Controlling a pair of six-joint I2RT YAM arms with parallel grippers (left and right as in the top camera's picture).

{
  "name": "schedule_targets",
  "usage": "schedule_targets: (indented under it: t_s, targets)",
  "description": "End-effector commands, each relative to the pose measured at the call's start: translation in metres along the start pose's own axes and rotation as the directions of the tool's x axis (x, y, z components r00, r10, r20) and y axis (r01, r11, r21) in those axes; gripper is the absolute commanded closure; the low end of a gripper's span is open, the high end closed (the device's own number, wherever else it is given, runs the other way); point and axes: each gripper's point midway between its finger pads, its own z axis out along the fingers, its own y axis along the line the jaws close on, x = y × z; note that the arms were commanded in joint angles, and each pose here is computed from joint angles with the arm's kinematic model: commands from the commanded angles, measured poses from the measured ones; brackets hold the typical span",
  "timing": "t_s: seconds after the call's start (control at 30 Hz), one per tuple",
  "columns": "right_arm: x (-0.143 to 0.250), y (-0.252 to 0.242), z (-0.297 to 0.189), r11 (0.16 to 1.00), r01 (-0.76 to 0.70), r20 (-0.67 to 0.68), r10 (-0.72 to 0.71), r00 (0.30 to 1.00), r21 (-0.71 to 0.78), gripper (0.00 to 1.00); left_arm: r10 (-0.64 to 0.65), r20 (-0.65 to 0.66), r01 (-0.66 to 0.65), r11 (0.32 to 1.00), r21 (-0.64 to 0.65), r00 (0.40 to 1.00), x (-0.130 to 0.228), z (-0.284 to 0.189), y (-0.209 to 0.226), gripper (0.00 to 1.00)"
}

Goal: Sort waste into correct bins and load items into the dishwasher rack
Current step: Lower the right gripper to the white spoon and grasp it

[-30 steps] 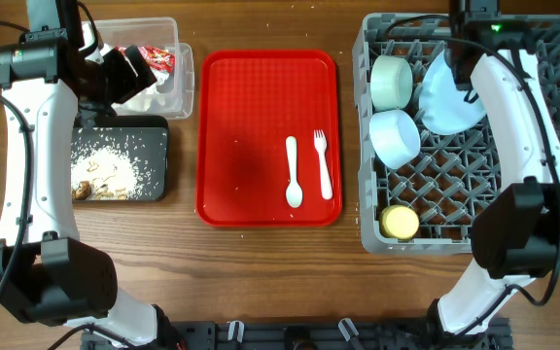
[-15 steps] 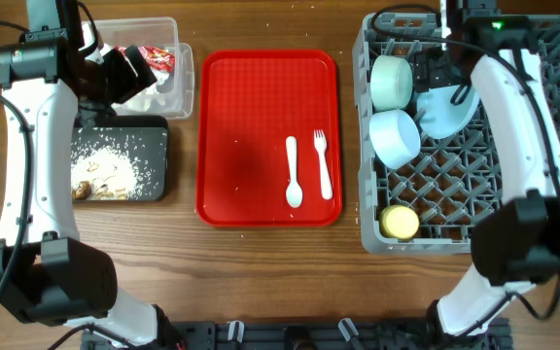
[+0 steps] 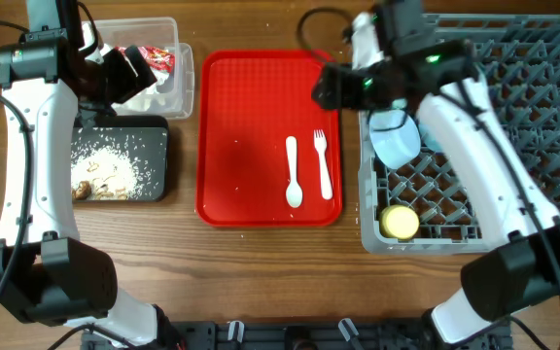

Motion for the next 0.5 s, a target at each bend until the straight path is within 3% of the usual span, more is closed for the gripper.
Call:
schedule_targets:
  t_s: [0.0, 0.2, 0.47]
  targets:
    - [0.041, 0.008, 0.036, 0.993, -0.042, -0.084, 0.051, 0.995, 0.108, 0.27, 0.0, 0.02, 0.0, 1.0, 0.0, 1.0, -0.004, -0.006, 0.001, 0.0]
    - [0.118, 0.002, 0.078, 0.983, -0.068, -0.251, 0.111, 0.962, 0.172, 0.46, 0.0, 0.02, 0.0, 1.0, 0.0, 1.0, -0.004, -0.006, 0.001, 0.0]
    - [0.133, -0.002, 0.108, 0.978, -0.132, -0.3, 0.177, 0.937, 0.164, 0.51, 0.0, 0.019, 0.0, 1.0, 0.0, 1.0, -0.004, -0.006, 0.001, 0.0]
